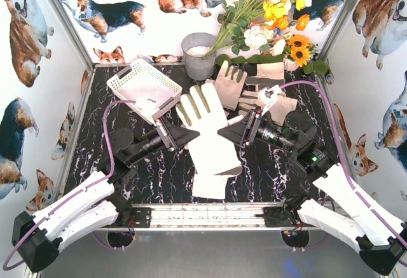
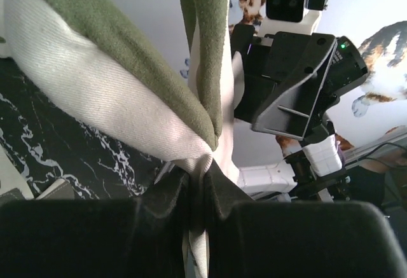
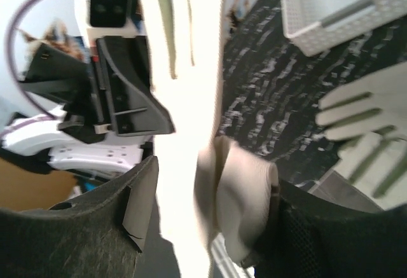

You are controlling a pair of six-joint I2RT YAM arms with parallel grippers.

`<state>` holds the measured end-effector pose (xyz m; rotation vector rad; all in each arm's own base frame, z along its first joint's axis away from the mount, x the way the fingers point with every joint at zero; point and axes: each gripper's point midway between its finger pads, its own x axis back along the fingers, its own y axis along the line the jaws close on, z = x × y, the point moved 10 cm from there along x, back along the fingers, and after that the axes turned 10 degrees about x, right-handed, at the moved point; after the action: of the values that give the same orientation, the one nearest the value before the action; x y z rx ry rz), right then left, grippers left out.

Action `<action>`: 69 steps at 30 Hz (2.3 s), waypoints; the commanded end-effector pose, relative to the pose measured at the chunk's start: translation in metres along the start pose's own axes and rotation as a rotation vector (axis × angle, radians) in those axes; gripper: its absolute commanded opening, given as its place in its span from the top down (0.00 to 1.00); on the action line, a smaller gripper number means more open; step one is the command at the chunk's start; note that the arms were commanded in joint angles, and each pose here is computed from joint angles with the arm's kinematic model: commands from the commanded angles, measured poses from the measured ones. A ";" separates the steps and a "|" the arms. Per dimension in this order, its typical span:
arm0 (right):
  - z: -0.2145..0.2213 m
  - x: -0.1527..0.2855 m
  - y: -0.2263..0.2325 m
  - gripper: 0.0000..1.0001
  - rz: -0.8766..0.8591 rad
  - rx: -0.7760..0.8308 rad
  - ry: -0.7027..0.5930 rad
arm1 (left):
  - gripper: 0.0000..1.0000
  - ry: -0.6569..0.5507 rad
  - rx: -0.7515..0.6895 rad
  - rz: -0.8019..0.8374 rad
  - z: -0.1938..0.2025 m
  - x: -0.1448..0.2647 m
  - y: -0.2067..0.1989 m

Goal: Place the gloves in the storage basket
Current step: Turn over the glove, then pair the glove with the glove.

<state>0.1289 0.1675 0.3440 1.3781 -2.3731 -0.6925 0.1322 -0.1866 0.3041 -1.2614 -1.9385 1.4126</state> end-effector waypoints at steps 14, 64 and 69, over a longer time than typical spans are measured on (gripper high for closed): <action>0.009 0.009 -0.015 0.71 0.125 0.133 0.074 | 1.00 0.096 -0.033 -0.099 -0.004 -0.008 -0.005; 0.173 -0.021 -0.089 1.00 0.662 -0.141 0.583 | 1.00 0.112 -0.327 -1.225 0.078 -0.043 0.149; 0.177 -0.024 -0.094 1.00 0.687 -0.135 0.610 | 1.00 0.078 -0.291 -1.230 0.078 -0.047 0.153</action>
<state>0.1246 0.1974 0.1507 0.5522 -2.0573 -0.2438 0.1454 -0.2668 0.1445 -0.1555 -2.1287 0.4544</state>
